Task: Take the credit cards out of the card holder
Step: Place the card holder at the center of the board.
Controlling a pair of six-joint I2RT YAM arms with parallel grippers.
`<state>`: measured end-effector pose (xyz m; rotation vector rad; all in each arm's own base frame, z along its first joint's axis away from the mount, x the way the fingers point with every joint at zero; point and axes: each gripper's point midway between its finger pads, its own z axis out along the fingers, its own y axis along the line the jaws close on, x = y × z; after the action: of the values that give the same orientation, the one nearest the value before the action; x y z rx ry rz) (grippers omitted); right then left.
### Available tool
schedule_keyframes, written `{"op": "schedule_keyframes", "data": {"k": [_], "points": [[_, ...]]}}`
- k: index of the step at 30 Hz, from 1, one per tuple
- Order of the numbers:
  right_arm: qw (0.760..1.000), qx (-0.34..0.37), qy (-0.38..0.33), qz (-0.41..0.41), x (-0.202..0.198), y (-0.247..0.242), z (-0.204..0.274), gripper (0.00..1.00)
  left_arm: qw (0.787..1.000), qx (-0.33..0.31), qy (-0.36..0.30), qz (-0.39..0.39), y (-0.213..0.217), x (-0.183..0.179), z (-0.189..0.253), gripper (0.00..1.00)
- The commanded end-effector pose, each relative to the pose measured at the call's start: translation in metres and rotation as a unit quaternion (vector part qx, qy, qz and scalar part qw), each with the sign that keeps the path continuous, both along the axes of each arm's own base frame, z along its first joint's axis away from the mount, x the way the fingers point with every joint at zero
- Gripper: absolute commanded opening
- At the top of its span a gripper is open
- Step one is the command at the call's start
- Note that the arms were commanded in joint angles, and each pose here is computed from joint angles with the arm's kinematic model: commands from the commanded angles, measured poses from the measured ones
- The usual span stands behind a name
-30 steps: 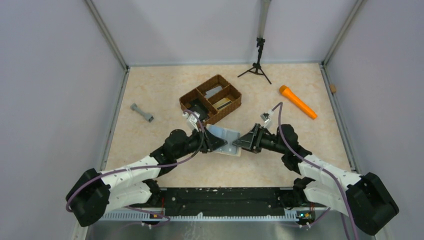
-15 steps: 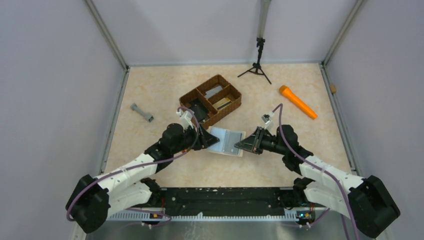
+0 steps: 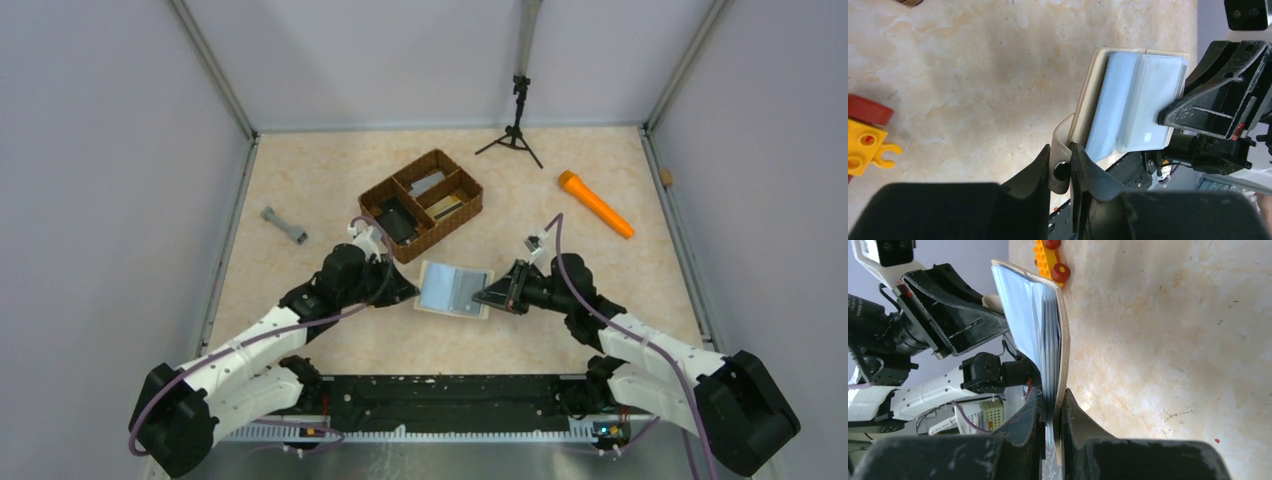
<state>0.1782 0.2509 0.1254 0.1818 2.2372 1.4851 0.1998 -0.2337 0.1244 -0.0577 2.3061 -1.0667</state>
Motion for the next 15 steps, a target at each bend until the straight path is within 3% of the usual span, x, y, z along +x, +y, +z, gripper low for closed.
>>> {"op": "schedule_keyframes", "data": {"k": [1,5,9,15], "points": [[1.000,-0.016,-0.013,-0.019,0.010,-0.005,-0.004,0.00,0.998,0.054,-0.019,0.021,0.018,0.009,0.012,0.19],[0.999,-0.042,0.005,-0.012,0.009,-0.005,-0.023,0.00,0.998,0.065,-0.007,-0.006,0.015,0.002,0.012,0.21],[0.999,-0.048,0.017,-0.007,0.007,-0.005,-0.039,0.00,0.996,0.003,-0.006,-0.085,-0.017,-0.012,0.026,0.28],[0.997,-0.070,0.022,-0.011,0.009,-0.009,-0.057,0.01,0.990,0.128,-0.025,-0.061,-0.028,-0.010,0.020,0.42]]}}
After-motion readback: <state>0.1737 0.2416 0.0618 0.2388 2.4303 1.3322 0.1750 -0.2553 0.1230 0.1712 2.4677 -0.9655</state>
